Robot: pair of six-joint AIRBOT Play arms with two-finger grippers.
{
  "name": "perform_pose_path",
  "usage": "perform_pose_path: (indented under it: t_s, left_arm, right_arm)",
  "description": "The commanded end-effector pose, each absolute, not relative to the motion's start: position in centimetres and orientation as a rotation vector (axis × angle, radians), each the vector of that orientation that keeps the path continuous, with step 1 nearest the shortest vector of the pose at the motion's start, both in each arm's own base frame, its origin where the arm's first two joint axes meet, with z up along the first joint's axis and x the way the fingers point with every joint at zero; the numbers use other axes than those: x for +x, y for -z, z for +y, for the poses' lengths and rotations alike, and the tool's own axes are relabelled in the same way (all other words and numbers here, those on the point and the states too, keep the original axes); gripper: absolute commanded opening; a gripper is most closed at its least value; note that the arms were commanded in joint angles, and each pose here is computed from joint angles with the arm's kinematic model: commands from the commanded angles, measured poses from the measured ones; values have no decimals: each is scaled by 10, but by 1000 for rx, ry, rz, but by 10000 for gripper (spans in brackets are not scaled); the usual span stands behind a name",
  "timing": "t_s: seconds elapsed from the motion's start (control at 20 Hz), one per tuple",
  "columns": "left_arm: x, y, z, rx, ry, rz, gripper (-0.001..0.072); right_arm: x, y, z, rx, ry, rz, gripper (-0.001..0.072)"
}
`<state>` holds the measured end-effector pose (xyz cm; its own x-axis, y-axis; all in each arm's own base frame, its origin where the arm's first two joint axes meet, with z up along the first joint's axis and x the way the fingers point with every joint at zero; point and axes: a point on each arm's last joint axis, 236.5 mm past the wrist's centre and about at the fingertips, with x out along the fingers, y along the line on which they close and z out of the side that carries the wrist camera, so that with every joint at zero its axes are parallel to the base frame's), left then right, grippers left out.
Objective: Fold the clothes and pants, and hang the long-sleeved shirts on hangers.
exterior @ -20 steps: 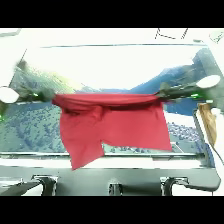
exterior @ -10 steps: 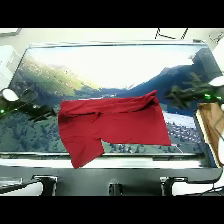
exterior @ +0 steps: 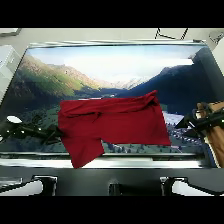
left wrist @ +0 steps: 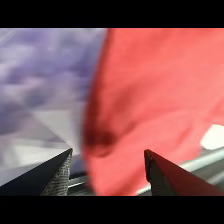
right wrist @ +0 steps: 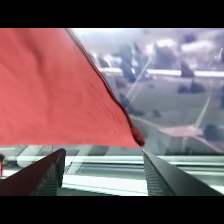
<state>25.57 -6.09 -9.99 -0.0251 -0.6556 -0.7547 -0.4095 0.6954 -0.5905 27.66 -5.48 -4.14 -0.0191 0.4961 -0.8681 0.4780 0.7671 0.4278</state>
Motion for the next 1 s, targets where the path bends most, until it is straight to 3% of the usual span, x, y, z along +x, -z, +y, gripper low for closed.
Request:
perform_pose_path:
  t_s: [0.0,0.05,0.1,0.15,0.55,0.65,0.75,0.85,0.95]
  left_arm:
    - [260,115,-75,-874,239,1600,478]
    - [262,116,-78,-857,242,1595,373]
    - [264,117,-80,-842,241,1588,100]
    - [266,116,-81,-837,245,1586,25]
    - [279,96,-78,-816,254,1515,23]
    - [280,92,-78,-812,257,1503,23]
    - [282,87,-78,-805,266,1491,23]
    - [297,64,-75,-771,297,1434,22]
    - [341,-1,-64,-670,330,1236,21]
  right_arm:
    - [257,55,-54,782,2,1696,570]
    - [254,61,-55,782,23,1702,570]
    - [251,67,-53,790,31,1707,570]
    - [247,74,-49,801,32,1715,571]
    - [250,113,-1,683,-28,1727,553]
    - [251,113,12,682,-61,1737,397]
    - [255,105,28,717,-117,1734,40]
    - [268,82,32,712,-197,1698,42]
    - [306,39,20,635,-218,1566,41]
